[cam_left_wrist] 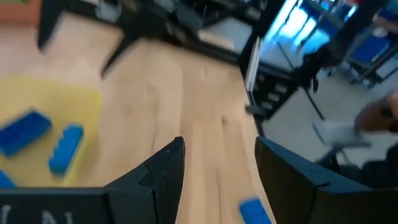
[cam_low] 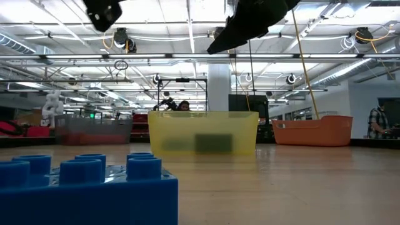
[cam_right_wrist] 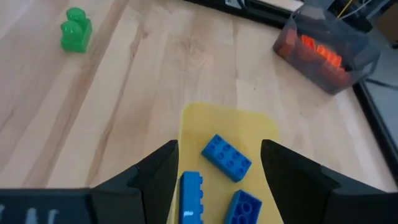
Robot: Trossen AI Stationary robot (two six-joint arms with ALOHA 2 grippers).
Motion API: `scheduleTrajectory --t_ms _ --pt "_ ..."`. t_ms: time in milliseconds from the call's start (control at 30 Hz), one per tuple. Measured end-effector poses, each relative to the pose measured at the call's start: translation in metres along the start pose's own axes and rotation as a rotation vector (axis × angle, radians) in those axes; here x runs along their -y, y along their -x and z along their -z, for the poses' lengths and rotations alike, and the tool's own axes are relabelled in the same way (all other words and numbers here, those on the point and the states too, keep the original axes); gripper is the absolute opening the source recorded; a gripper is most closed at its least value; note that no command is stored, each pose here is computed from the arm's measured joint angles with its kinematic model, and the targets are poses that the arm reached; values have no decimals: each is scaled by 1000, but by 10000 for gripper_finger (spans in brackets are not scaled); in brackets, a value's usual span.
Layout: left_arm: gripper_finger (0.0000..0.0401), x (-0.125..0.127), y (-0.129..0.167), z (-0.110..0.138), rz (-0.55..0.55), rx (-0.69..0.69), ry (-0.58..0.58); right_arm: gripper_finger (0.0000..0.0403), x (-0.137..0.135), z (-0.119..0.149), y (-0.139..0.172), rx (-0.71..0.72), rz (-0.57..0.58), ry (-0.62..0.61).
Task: Sort & place blocks by color
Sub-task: Put the green game piece into the orange bin
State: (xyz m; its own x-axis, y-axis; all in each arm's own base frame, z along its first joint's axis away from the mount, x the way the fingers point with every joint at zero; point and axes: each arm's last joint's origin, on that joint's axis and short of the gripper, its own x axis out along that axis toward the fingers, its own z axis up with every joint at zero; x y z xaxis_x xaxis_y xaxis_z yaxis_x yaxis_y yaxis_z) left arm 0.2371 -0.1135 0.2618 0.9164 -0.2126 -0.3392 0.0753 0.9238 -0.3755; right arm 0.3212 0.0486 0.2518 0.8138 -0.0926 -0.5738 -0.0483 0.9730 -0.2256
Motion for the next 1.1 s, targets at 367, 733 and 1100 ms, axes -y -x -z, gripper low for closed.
scheduleTrajectory --t_ms 367,733,1100 --pt "148 36 19 9 -208 -433 19 222 -22 25 -2 -75 -49 -26" --pt "150 49 -4 50 -322 -837 145 222 -27 52 -7 -134 -49 -88" --pt "262 51 -27 82 -302 -1037 179 222 -24 49 1 -119 -49 -83"
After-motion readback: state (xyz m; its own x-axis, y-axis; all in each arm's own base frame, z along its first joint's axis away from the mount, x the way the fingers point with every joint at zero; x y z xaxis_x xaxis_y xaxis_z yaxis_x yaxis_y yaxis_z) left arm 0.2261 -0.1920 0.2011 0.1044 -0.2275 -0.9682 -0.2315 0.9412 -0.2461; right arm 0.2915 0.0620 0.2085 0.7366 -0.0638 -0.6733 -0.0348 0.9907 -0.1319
